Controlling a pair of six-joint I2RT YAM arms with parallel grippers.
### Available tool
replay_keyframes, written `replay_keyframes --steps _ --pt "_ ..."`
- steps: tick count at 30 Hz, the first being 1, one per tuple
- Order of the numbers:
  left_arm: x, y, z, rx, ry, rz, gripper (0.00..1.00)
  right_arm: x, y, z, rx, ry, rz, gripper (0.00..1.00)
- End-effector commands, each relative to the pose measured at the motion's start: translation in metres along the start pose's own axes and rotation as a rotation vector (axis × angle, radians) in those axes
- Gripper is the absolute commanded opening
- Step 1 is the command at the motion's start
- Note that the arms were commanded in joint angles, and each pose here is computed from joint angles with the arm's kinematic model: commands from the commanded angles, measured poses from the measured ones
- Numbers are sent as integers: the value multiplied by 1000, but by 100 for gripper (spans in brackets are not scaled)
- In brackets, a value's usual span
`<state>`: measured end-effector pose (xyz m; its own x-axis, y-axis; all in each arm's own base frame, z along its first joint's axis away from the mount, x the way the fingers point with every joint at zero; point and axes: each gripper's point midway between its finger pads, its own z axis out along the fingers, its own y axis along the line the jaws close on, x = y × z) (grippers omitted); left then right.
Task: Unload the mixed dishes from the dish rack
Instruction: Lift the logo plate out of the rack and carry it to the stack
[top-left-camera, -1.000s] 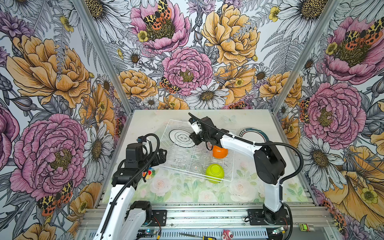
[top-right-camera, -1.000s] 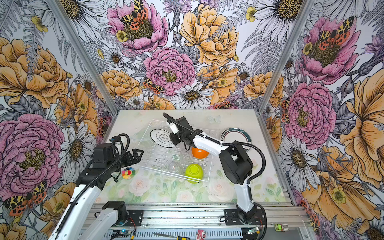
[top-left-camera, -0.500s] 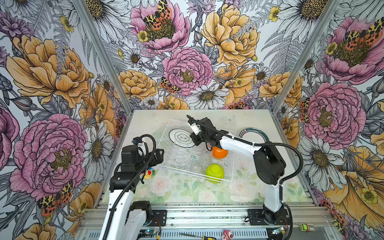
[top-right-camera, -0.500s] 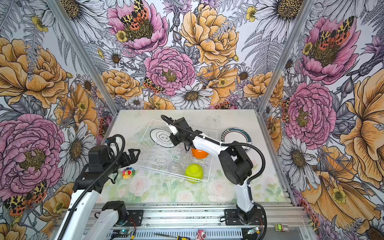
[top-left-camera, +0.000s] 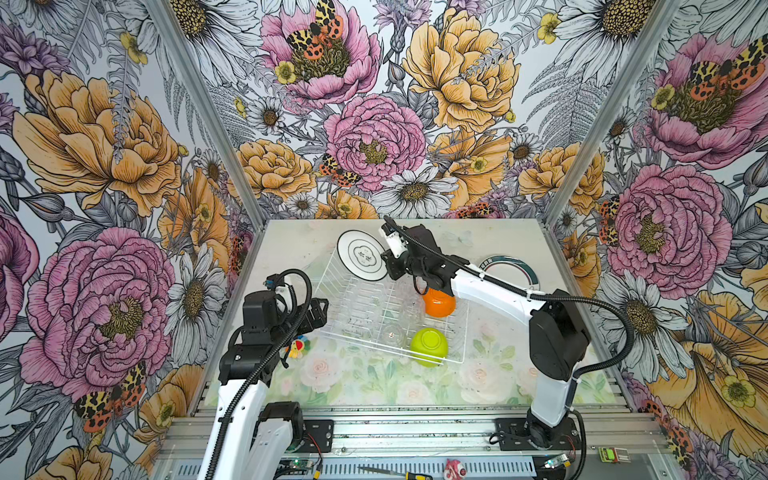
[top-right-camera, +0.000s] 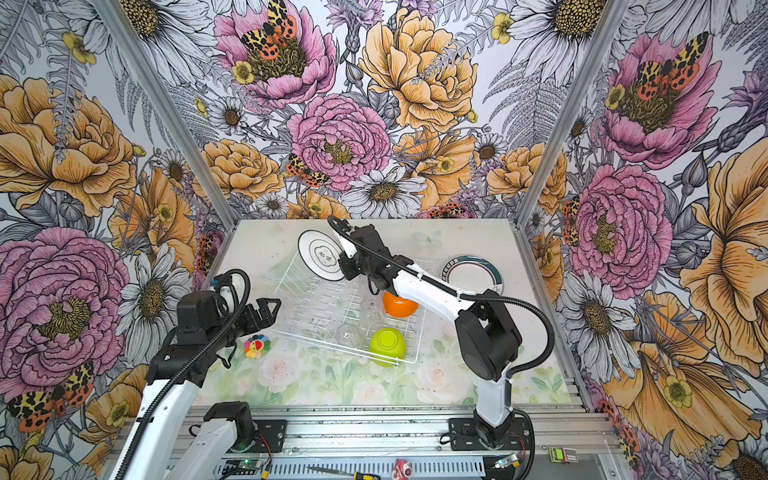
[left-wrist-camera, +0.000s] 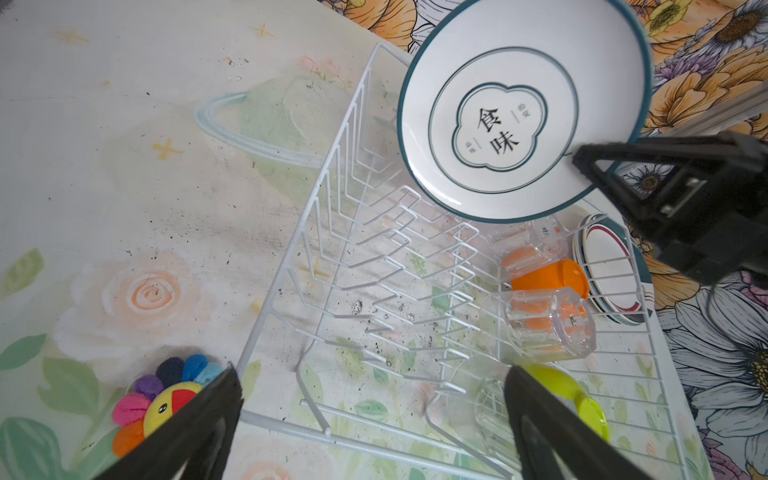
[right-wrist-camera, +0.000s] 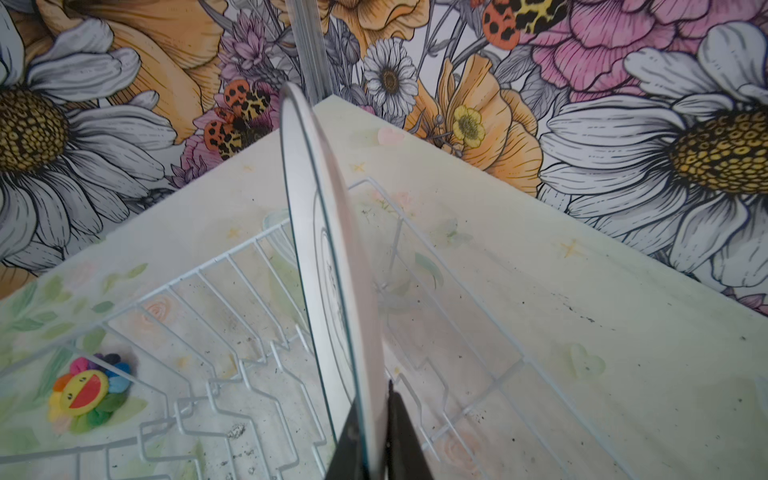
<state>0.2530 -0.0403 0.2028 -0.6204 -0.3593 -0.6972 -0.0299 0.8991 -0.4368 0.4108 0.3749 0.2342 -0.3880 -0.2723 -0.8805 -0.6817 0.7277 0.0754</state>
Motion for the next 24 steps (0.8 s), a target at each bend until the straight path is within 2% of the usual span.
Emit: replay_keyframes --steps 1,6,12,17,24 --pt "-3 -2 0 22 -20 3 99 -53 4 -40 -10 -164 67 0" --pt "-2 -1 2 18 -15 1 99 -64 -15 -77 40 -251 162 0" --pt "-1 -1 3 14 -10 -2 99 -52 -69 -129 139 -356 376 0" --pt "0 -1 4 17 -3 -1 99 -17 -121 -173 276 -395 513 0" --pt "2 0 7 13 13 -7 99 52 -188 -237 472 -477 772 0"
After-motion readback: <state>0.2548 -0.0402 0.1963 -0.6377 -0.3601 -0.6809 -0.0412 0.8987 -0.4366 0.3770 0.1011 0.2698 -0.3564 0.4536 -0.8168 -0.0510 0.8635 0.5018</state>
